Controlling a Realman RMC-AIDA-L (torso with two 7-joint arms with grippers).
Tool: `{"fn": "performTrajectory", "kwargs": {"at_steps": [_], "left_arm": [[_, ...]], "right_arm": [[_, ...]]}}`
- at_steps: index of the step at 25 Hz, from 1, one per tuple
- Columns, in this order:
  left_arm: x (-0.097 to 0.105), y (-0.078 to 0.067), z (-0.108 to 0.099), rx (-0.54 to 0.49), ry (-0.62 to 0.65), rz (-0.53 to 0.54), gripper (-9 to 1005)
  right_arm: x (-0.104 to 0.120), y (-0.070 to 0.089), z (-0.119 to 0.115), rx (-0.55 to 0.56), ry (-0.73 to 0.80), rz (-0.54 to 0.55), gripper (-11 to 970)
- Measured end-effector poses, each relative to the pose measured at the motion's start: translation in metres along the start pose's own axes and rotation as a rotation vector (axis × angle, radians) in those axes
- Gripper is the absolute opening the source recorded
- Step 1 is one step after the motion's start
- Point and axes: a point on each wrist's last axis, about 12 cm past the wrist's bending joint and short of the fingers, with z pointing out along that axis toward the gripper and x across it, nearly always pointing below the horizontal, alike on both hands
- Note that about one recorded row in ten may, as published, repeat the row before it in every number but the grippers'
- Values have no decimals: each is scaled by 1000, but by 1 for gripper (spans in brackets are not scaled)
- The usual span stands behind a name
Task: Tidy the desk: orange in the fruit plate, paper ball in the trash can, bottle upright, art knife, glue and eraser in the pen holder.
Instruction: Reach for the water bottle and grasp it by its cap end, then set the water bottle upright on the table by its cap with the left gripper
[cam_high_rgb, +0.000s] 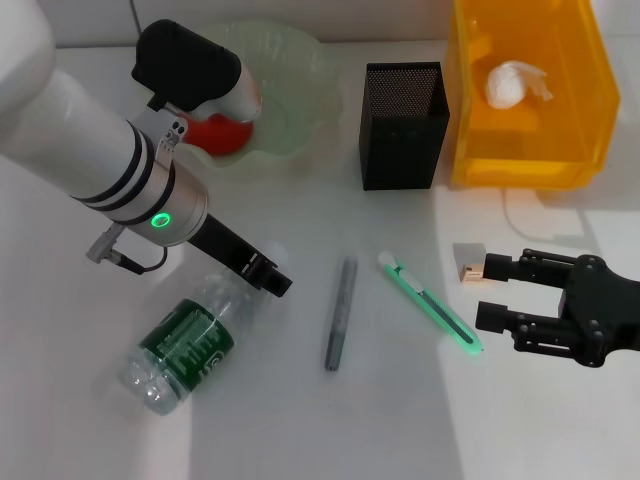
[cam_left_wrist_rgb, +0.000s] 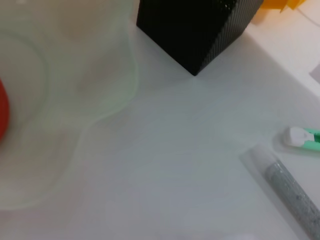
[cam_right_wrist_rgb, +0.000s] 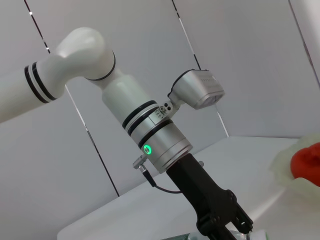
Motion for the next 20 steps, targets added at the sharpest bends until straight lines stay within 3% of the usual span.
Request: {"fn": "performTrajectory", "kwargs": {"at_steps": [9,14,20], "left_arm": [[-2,-3,-1,-2,1,7,496],[-2,-4,-3,-3,-5,25,445],[4,-16,-22,-41,-120,193,447]], "right_arm": [[0,0,0,3,1,1,700],[0,-1,0,4,1,1,700],[2,0,0,5,-1,9,700]]}}
